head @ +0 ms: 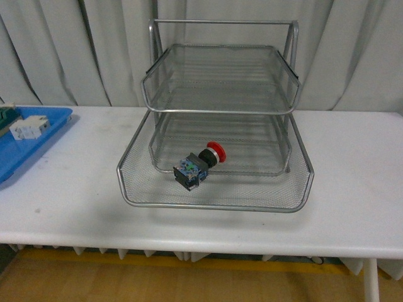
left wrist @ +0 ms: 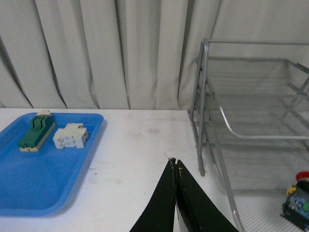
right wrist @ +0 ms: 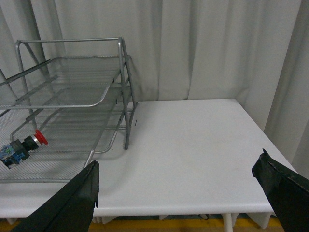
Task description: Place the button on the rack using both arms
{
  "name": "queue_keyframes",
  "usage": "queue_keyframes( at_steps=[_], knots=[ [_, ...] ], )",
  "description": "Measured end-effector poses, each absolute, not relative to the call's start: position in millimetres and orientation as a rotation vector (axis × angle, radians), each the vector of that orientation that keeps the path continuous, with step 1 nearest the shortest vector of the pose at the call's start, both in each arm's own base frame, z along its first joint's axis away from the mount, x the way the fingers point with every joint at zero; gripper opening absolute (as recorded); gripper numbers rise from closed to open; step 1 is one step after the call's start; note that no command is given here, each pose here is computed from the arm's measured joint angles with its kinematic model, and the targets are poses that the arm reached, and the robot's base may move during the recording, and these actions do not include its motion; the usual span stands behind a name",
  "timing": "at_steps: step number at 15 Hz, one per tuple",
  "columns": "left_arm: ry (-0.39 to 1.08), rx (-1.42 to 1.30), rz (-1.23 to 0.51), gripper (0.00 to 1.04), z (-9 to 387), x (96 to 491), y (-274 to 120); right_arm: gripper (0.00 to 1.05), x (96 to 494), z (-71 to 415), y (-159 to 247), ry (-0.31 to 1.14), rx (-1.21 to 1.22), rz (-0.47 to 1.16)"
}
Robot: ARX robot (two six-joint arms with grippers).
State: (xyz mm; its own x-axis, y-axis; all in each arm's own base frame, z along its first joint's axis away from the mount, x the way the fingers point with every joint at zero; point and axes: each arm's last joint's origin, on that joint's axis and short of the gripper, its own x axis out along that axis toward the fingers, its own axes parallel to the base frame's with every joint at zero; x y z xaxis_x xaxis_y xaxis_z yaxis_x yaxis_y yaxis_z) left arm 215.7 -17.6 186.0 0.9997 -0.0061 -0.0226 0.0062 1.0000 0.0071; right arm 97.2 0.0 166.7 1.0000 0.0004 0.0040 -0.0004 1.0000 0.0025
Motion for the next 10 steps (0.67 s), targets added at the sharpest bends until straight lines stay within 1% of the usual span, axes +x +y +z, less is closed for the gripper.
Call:
queue_keyframes(
  at_steps=[4,6,10],
  knots=[
    [0.004,0.004,0.005,0.02,183,195,-11,0.98,97,167,0,-0.004,0.002,0.000],
    [0.009,0.004,0.003,0.02,180,184,-1,0.98,97,167,0,-0.004,0.002,0.000],
    [0.013,0.004,0.002,0.02,174,167,0,0.98,97,167,0,-0.004,0.002,0.000]
  ],
)
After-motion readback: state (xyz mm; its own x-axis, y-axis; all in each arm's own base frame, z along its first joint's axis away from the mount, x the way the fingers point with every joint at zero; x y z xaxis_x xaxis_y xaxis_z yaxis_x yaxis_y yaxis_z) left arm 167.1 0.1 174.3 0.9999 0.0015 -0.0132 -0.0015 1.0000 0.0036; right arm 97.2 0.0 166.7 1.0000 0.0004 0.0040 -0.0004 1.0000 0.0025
